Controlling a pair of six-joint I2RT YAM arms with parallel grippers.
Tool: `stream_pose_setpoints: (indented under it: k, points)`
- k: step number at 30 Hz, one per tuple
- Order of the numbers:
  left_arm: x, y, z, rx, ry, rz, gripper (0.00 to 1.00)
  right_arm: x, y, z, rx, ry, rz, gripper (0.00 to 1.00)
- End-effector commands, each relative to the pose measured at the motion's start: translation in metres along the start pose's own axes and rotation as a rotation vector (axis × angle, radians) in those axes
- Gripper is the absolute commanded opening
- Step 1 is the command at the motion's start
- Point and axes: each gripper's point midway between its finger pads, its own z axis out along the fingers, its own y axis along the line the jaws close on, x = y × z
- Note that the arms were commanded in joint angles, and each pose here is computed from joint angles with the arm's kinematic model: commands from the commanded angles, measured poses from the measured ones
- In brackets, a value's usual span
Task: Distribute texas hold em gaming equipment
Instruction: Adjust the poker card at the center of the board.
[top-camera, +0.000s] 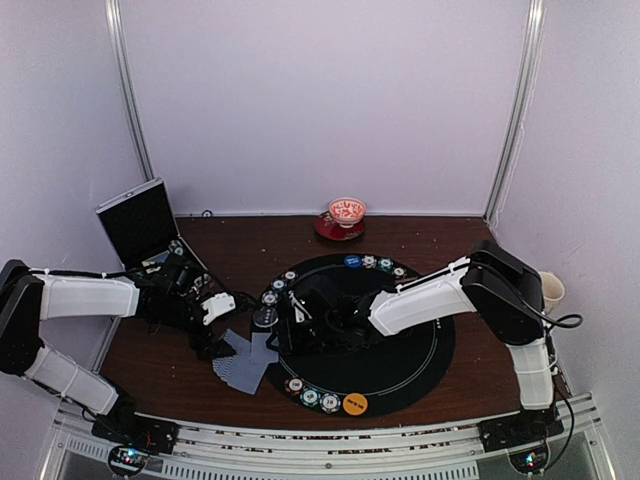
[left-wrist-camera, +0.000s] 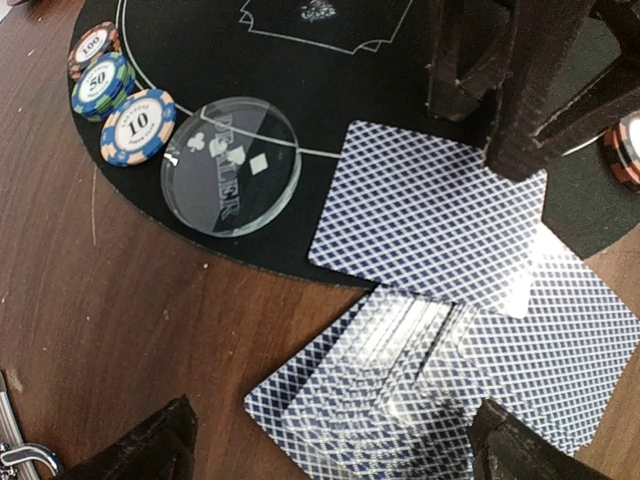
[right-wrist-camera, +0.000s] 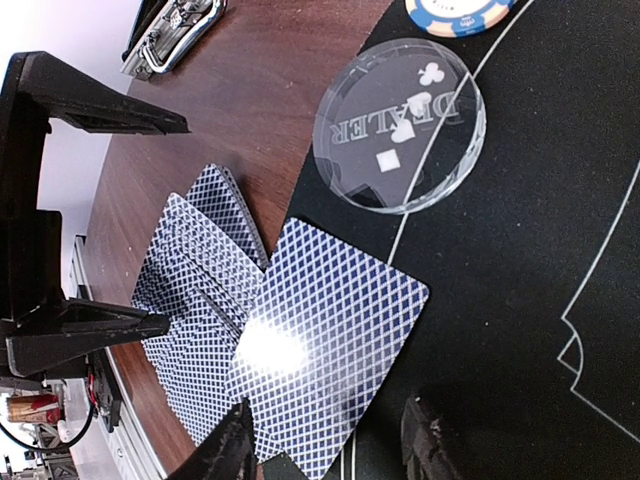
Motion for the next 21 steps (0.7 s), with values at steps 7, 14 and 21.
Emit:
stream_pose_setpoints:
  k: [7, 14, 21]
  points:
    - [0.006, 0.016, -0.001, -0.070, 0.010, -0.029, 0.98, 0.015, -0.003, 0.023, -0.006, 0.038, 0.049, 0.44]
    - [0.011, 0.029, -0.007, -0.103, 0.004, -0.050, 0.98, 0.013, 0.000, 0.024, -0.007, 0.027, 0.054, 0.36]
    - [0.021, 0.029, 0.002, -0.092, 0.030, -0.060, 0.98, 0.011, 0.010, 0.027, -0.043, 0.023, 0.061, 0.32]
